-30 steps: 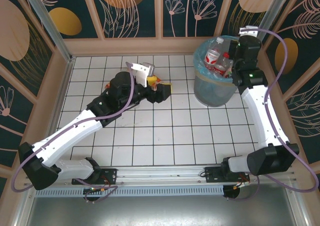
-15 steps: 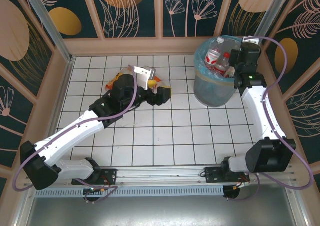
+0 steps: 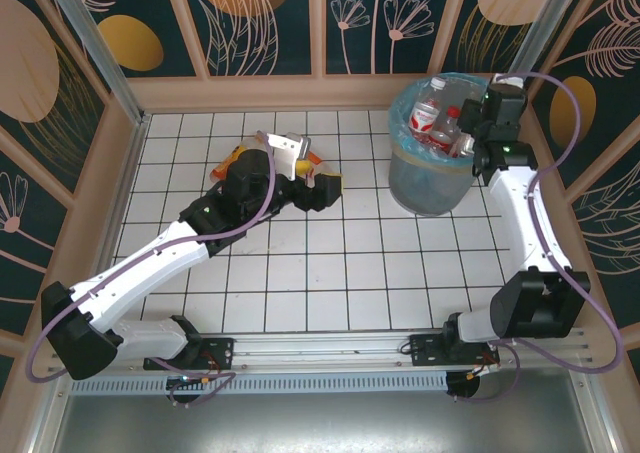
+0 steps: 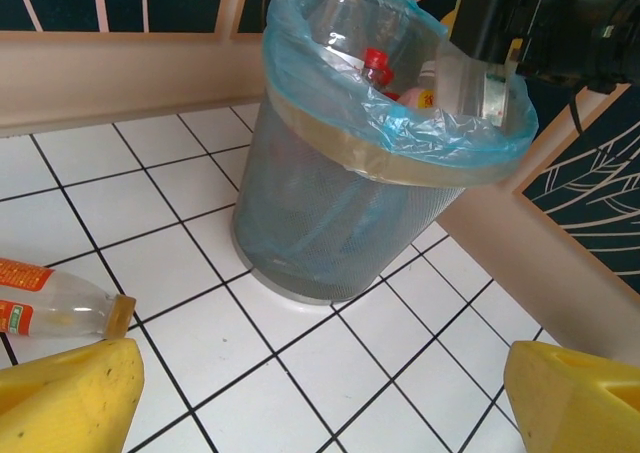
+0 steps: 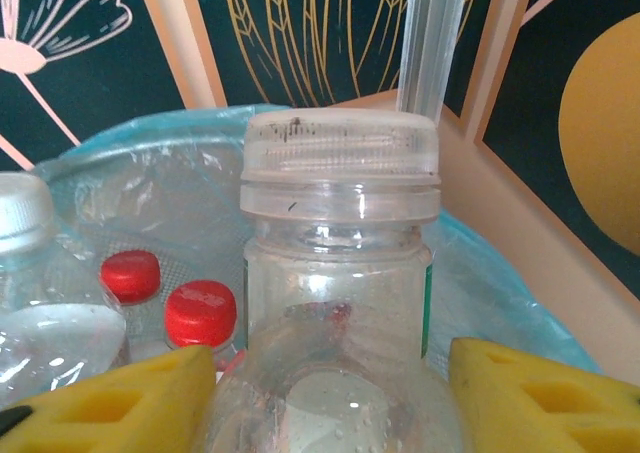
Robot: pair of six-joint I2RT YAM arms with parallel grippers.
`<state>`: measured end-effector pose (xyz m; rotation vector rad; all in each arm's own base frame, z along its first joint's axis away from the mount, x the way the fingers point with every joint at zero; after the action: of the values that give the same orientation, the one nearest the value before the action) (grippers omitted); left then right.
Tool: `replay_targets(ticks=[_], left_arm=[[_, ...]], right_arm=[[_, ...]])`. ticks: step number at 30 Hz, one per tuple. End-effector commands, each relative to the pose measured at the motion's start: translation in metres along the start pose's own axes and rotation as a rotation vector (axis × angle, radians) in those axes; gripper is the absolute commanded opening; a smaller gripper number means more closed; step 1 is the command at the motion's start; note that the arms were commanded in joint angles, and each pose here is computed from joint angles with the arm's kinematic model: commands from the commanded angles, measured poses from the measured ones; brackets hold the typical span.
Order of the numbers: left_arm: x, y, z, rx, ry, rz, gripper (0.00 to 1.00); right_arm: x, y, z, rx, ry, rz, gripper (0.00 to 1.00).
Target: Put the plastic bottles in the bin
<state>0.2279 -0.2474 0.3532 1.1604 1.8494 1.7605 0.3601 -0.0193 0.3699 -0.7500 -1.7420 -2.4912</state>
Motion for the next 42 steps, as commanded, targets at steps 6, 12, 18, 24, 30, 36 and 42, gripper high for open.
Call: replay_targets(ticks=[6, 12, 18, 24, 30, 36, 42], left_arm=[[-0.004, -0.003, 0.002, -0.022, 0.017, -0.013, 0.94], [-0.004, -0.002, 0.001, -0.034, 0.013, -0.014, 0.94], [-0.005, -0.006, 0.003, -0.043, 0.026, -0.005, 0.94], [0.0, -0.009, 0.006, -0.046, 0.057, -0.001, 0.94], [0.009, -0.012, 0.012, -0.048, 0.129, -0.001, 0.94], [0.032, -0.008, 0.025, -0.061, 0.305, -0.033, 0.96], [0.054, -0.009, 0.034, -0.054, 0.442, -0.042, 0.96]], right_arm=[[0.042, 0.047, 0.005, -0.087, 0.044, -0.138, 0.71], [0.047, 0.057, 0.01, -0.086, 0.056, -0.165, 0.7], [0.017, 0.035, 0.014, -0.099, 0.059, -0.056, 0.55], [-0.007, -0.005, 0.017, -0.104, 0.075, 0.075, 0.47], [-0.002, -0.008, 0.028, -0.098, 0.098, 0.115, 0.44], [0.072, 0.038, 0.088, -0.048, 0.209, -0.108, 0.49], [0.116, 0.009, 0.159, 0.023, 0.419, -0.118, 0.58]])
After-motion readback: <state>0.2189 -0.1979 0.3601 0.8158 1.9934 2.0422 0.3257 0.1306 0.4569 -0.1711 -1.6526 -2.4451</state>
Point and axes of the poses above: each hand's point on the last joint's axis, 136 mm out from that joint toward the fingers, its own x axis back along the fingers, its own z axis along the line the jaws close on, y = z × x, the point moved 9 cm from there along x, back along the fingers, and after that the axes turned 14 degrees about -x, right-handed, at the moved point
